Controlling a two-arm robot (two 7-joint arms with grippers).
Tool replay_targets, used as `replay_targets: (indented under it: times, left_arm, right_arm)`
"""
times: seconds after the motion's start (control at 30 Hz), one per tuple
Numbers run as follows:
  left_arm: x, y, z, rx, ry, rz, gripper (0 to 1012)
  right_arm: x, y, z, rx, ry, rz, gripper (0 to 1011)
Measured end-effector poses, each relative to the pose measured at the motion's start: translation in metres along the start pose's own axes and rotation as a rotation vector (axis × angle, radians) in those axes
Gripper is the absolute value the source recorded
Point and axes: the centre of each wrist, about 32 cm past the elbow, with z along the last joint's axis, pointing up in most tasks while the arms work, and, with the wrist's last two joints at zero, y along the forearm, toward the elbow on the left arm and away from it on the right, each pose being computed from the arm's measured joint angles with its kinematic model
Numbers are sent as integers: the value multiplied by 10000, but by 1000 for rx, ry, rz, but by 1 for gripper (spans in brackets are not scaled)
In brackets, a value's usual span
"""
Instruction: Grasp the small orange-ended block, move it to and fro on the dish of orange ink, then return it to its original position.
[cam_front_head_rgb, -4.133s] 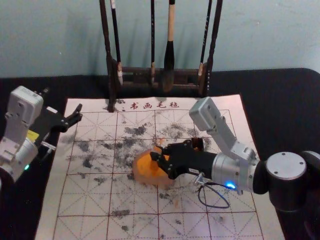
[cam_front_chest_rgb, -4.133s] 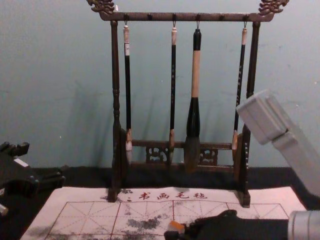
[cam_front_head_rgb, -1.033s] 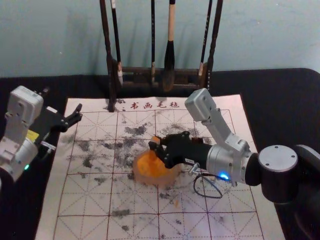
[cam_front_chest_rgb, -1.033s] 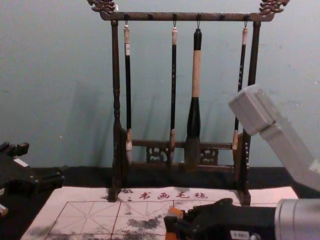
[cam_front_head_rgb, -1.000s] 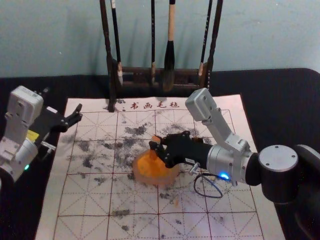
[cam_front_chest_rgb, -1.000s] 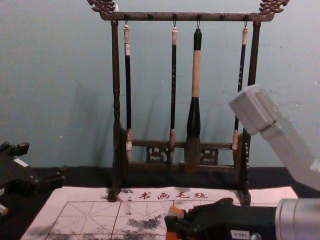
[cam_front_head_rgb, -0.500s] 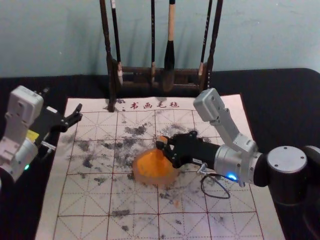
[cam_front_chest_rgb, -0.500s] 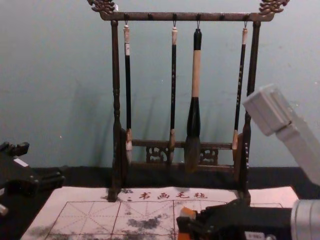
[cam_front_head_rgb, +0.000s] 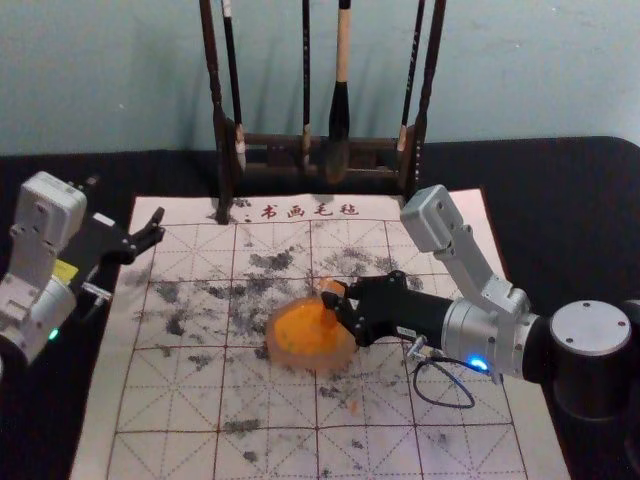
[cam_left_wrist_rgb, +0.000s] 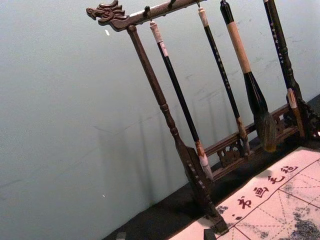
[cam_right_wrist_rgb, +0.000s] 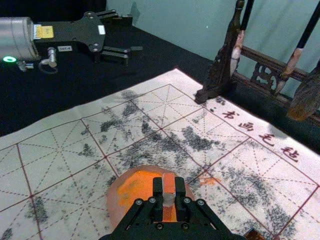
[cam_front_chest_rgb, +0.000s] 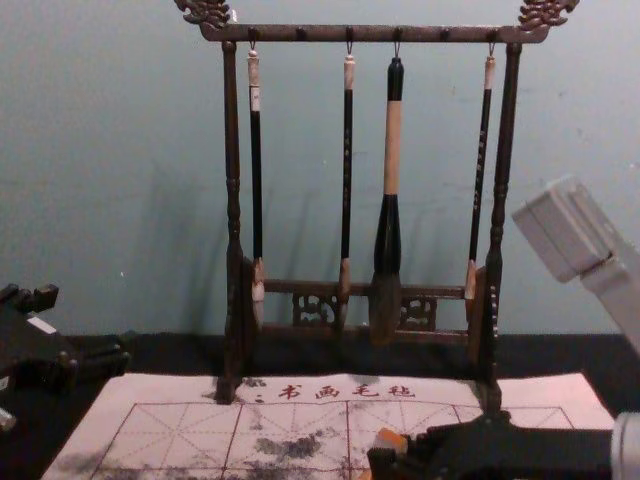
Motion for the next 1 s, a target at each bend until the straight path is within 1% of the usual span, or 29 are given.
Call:
replay_targets:
  times: [0.23, 0.43, 0.5, 0.73, 1.0]
  left_arm:
    - [0, 0, 0, 0, 0, 0, 1001]
    - [0, 0, 0, 0, 0, 0, 1001]
    - [0, 0, 0, 0, 0, 0, 1001]
    - [0, 0, 0, 0, 0, 0, 1001]
    - [0, 0, 0, 0, 0, 0, 1001]
  right_arm:
    - [-37, -38, -11, -2, 8, 17, 127]
    - [-85, -21, -12, -5, 9, 40, 127]
    - [-109, 3, -5, -4, 8, 50, 127]
    - [-139, 76, 21, -1, 4, 63, 127]
    - [-149, 169, 63, 3, -3, 61, 127]
